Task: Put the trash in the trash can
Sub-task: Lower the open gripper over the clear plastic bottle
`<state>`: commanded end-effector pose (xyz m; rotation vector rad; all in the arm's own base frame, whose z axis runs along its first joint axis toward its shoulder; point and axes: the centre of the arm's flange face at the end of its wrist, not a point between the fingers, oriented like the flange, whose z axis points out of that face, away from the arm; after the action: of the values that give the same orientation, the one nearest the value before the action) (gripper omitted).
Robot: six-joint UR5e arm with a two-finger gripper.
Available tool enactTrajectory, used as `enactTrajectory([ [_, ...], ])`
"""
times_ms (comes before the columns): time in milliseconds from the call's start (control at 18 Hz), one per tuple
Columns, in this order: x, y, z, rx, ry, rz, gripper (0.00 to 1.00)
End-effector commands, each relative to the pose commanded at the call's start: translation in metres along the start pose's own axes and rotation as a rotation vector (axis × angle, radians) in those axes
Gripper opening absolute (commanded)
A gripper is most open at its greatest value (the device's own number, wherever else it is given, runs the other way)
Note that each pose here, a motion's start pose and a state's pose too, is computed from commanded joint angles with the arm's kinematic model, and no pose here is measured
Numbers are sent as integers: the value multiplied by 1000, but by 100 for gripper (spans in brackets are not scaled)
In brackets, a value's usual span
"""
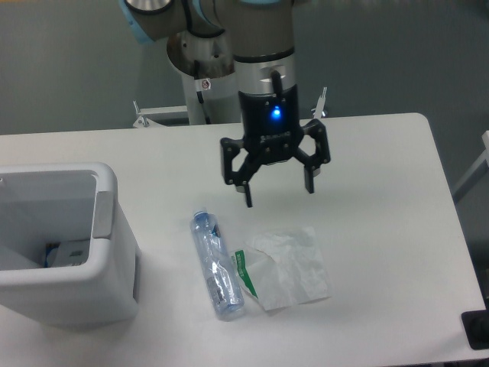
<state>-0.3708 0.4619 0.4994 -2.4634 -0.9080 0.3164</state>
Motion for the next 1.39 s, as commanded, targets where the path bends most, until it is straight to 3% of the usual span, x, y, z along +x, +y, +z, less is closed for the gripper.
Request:
enactTrajectory([
  [222,-3,5,16,-36,-45,31,100],
  [833,-3,15,98,-151,-25,17,100],
  [1167,50,27,148,-228,31,79,100],
  [1389,80,35,178,-270,58,60,100],
])
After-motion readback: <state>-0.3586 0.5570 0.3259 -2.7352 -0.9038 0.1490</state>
